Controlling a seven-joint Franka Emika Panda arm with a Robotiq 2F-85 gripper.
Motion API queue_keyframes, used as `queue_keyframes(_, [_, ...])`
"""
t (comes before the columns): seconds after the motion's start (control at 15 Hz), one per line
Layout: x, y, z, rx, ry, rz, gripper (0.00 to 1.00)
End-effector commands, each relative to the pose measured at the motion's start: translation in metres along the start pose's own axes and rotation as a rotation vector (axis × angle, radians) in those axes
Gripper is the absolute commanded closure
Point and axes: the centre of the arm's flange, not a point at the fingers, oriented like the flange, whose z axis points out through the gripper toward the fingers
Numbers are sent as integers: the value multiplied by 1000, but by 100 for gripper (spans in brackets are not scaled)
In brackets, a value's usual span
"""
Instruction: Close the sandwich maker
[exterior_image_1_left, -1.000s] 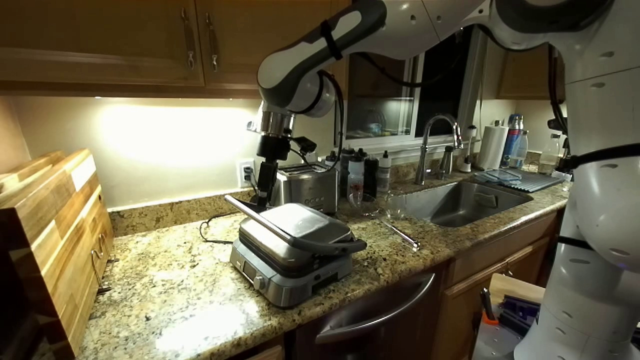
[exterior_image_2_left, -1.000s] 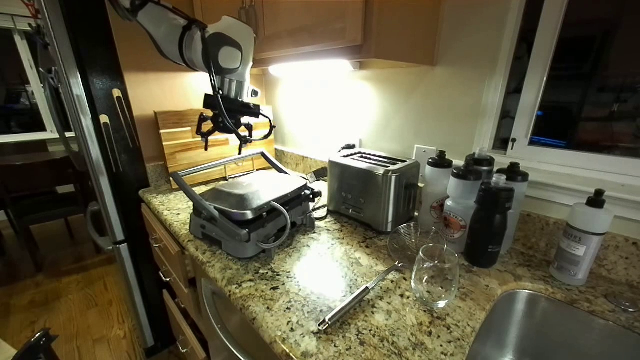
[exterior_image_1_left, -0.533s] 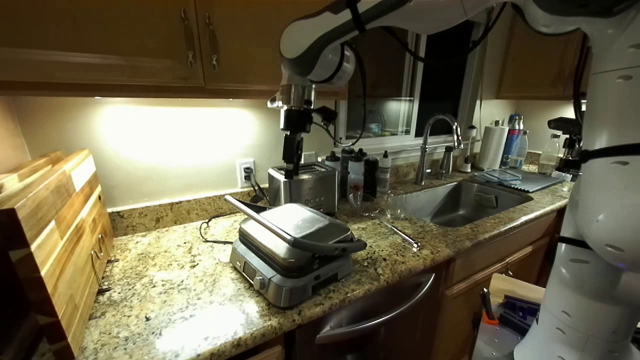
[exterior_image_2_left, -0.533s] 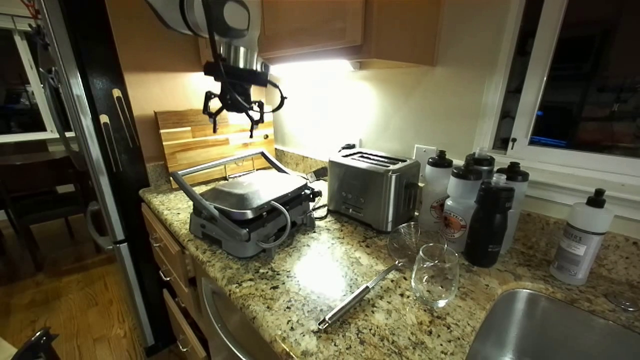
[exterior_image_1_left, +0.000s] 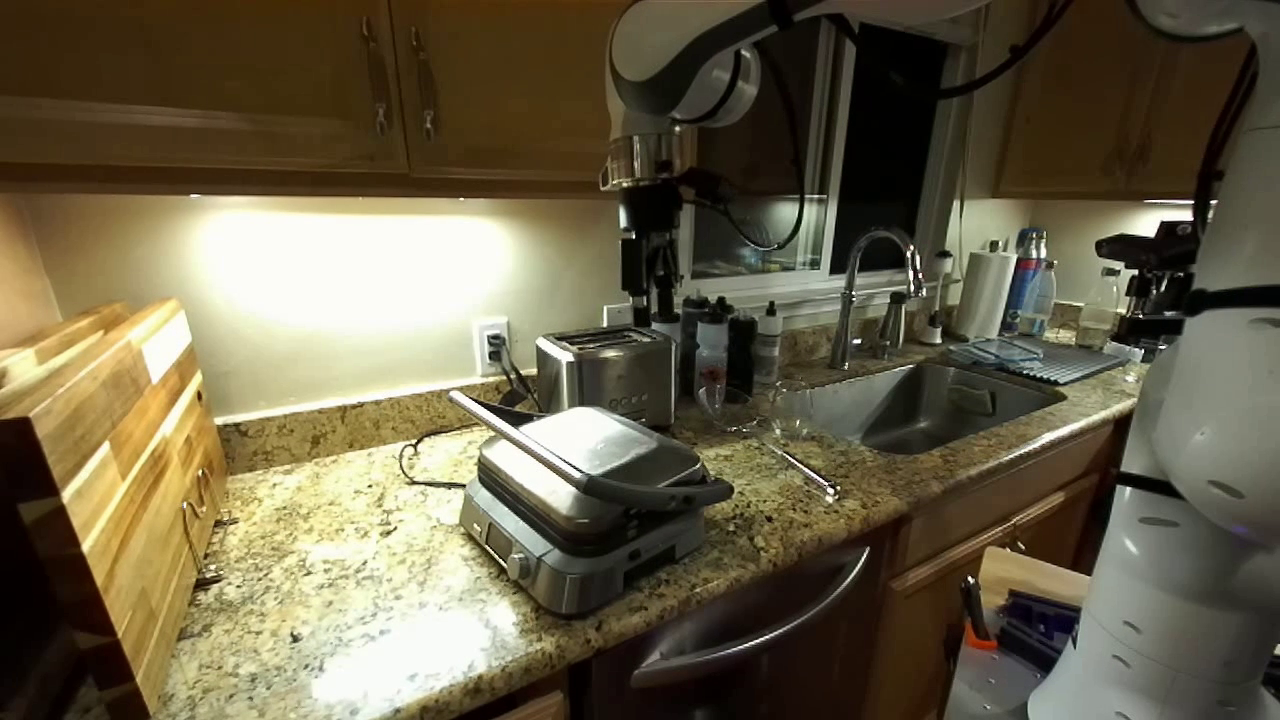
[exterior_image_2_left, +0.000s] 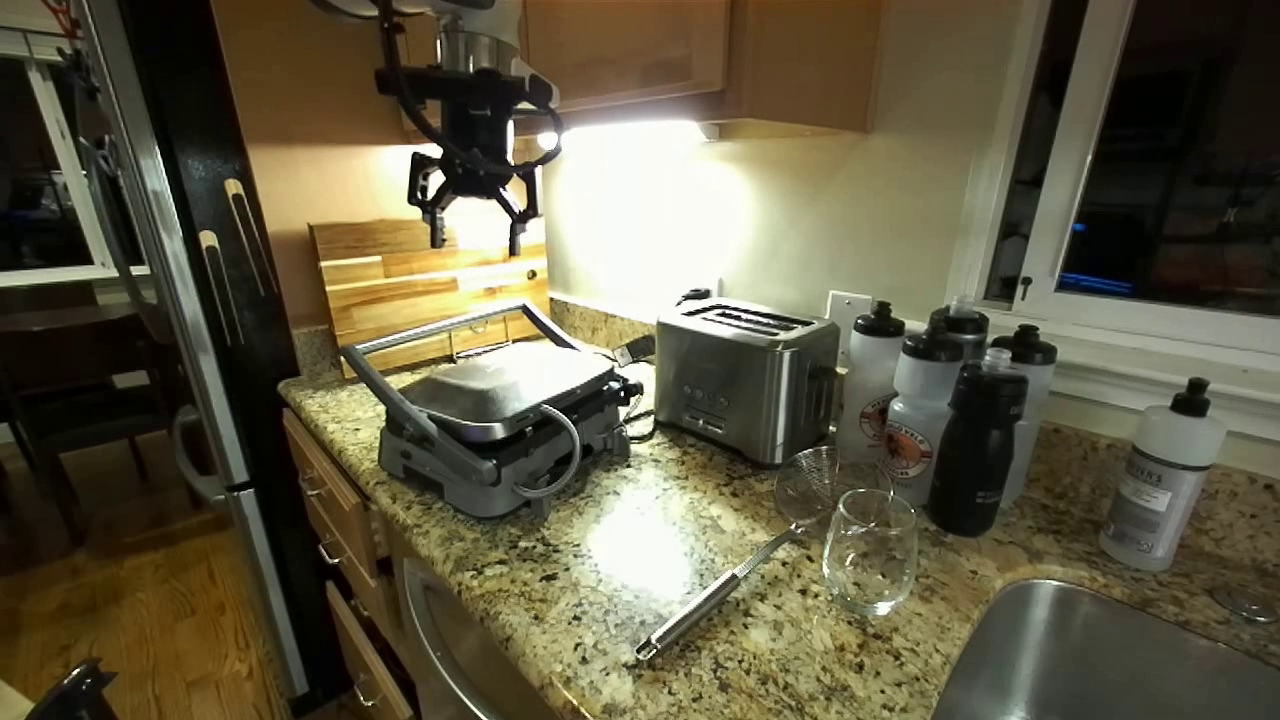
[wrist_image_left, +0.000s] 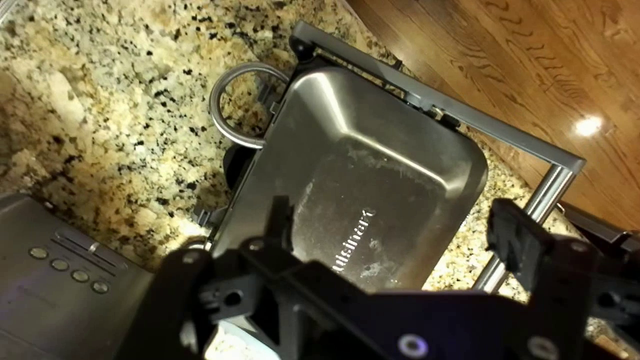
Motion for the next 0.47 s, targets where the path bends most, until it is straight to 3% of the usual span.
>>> queue_keyframes(0.0, [-2, 1, 2, 1, -3, 24, 0])
queue_keyframes(0.4, [-4, 1, 5, 3, -10, 57, 0])
